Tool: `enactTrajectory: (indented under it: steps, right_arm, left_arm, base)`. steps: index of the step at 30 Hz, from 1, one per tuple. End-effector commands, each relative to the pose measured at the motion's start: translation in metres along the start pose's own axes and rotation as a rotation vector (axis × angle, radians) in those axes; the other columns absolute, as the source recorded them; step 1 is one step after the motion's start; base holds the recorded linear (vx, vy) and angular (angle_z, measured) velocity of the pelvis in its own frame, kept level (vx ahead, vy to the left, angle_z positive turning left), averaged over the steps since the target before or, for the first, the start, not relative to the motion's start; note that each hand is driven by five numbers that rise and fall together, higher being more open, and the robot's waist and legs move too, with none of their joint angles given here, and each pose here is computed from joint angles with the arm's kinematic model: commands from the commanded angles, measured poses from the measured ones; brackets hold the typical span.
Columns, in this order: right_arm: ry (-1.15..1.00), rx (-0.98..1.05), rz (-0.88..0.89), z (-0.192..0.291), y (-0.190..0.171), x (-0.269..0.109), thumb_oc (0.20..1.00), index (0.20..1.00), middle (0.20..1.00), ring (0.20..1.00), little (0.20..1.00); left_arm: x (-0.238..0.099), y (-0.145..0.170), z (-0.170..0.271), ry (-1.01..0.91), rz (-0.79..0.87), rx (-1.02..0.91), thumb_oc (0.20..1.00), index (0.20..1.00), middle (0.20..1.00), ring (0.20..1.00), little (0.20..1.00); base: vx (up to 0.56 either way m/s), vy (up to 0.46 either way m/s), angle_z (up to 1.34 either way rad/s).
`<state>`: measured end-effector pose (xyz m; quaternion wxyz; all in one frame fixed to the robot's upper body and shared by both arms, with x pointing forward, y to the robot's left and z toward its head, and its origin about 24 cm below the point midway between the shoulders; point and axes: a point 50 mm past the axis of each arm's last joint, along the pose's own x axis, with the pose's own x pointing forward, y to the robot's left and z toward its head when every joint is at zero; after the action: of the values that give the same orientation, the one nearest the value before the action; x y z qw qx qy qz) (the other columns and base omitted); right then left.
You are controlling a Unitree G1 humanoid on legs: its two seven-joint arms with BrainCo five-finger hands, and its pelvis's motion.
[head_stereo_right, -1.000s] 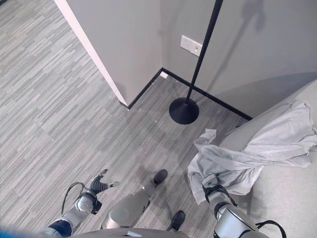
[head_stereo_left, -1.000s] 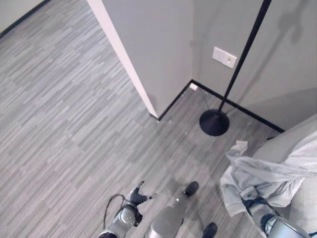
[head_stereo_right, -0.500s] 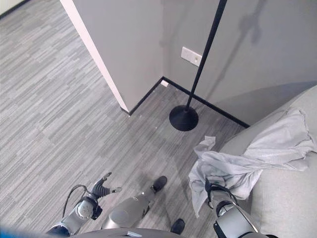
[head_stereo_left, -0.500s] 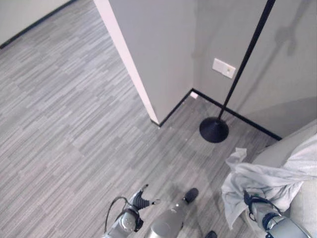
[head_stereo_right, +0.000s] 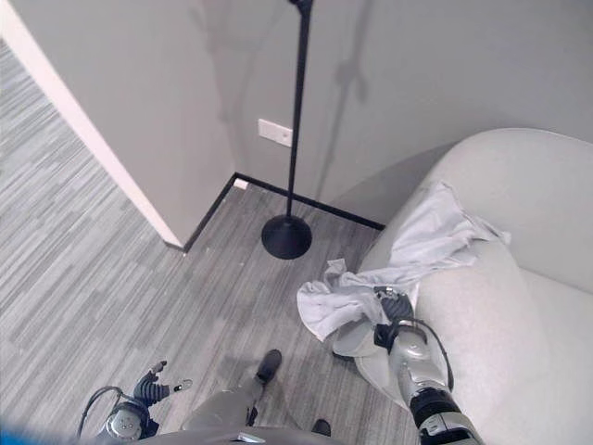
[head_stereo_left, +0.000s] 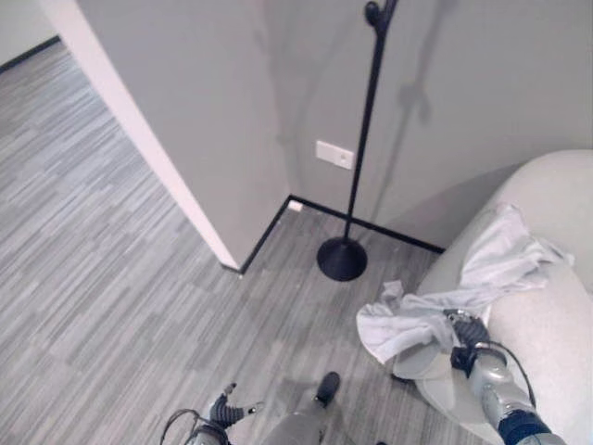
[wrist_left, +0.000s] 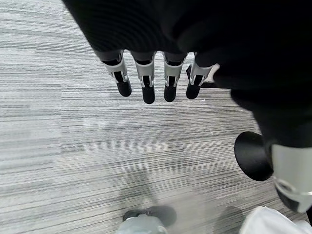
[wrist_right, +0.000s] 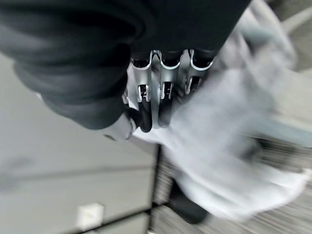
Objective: Hang the clothes on the sofa on the clothes rack.
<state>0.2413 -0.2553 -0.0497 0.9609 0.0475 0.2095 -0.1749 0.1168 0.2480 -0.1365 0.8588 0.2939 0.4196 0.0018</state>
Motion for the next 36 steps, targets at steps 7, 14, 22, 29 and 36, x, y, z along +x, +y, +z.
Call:
enactTrajectory:
  steps: [7,14,22,29,36]
  right_arm:
    - [-0.420,0.617,0.013,0.078,0.008,-0.009,0.200,0.200,0.200,0.200,0.200]
    - [-0.498,0.000,0.089,0.100,0.024,-0.016,1.000,1.000,1.000,1.000,1.000]
    - [-0.512,-0.684,0.065,0.103,0.029,-0.001,1.000,1.000,1.000,1.000,1.000]
    - [-0.494,-1.210,-0.223,0.112,0.005,0.026,1.000,1.000,1.000,1.000,1.000]
    - [-0.508,-1.447,-0.342,0.122,-0.005,0.037,1.000,1.000,1.000,1.000,1.000]
  left_arm:
    - [0.004,-0.004,0.011,-0.012,0.037,-0.108,1.000,1.000,1.000,1.000,1.000]
    - [0.005,-0.002,0.024,-0.090,0.020,-0.058,1.000,1.000,1.000,1.000,1.000]
    - [0.002,-0.008,0.022,-0.102,-0.003,-0.017,1.000,1.000,1.000,1.000,1.000]
    - [0.001,-0.006,0.022,-0.126,0.055,0.040,1.000,1.000,1.000,1.000,1.000]
    - [0.004,0.003,0.042,-0.233,0.112,0.079,1.000,1.000,1.000,1.000,1.000]
  base:
    - [0.00,-0.015,-0.05]
    - [0.00,-0.002,-0.11]
    - [0.02,0.017,-0.06]
    - [0.03,0.015,0.09]
    - [0.00,0.005,0.10]
